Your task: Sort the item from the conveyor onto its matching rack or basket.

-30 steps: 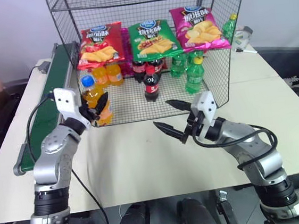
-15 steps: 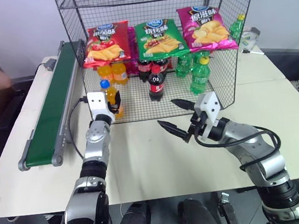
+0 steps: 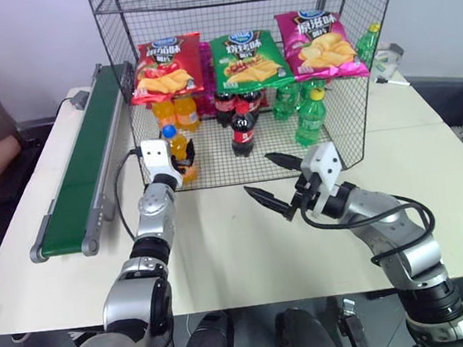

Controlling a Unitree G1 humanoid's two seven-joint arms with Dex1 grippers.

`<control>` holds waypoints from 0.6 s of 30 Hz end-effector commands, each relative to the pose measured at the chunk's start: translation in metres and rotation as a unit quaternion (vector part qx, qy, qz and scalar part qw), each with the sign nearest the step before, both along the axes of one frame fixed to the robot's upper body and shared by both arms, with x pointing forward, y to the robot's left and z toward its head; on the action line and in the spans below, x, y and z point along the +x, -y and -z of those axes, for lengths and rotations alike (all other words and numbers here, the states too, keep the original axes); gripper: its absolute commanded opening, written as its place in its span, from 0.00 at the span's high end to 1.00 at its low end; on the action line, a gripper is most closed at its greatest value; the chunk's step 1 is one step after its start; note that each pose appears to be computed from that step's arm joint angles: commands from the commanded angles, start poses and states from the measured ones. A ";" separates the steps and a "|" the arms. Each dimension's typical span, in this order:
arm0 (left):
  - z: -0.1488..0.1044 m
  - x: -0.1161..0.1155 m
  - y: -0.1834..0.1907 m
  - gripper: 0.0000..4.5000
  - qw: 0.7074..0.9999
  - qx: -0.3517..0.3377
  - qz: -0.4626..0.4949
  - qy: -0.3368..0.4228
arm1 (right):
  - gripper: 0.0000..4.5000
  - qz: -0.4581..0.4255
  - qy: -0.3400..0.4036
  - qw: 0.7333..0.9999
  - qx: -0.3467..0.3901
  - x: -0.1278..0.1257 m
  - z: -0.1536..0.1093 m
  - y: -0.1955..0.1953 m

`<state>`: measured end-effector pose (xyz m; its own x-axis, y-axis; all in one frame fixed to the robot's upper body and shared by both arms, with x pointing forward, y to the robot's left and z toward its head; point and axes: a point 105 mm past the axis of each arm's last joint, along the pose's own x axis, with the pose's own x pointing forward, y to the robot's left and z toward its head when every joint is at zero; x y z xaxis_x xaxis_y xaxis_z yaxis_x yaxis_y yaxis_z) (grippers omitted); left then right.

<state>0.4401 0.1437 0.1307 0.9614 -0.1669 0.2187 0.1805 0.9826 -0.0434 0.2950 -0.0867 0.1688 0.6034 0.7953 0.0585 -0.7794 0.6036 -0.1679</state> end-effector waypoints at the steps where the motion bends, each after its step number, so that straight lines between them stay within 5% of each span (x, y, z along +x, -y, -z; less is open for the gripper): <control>1: -0.021 -0.002 -0.002 0.01 0.999 0.005 0.002 0.044 | 0.00 -0.003 0.028 1.000 0.006 -0.005 -0.012 -0.001; 18: -0.057 -0.065 -0.037 0.01 0.996 0.020 0.021 0.081 | 0.00 -0.005 0.026 1.000 0.000 -0.004 -0.012 0.002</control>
<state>0.3829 0.1771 0.1674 0.9229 -0.1971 0.3308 0.2013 0.9793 0.0218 0.2941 -0.0876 0.1665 0.6031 0.7960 0.0514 -0.7811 0.6024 -0.1645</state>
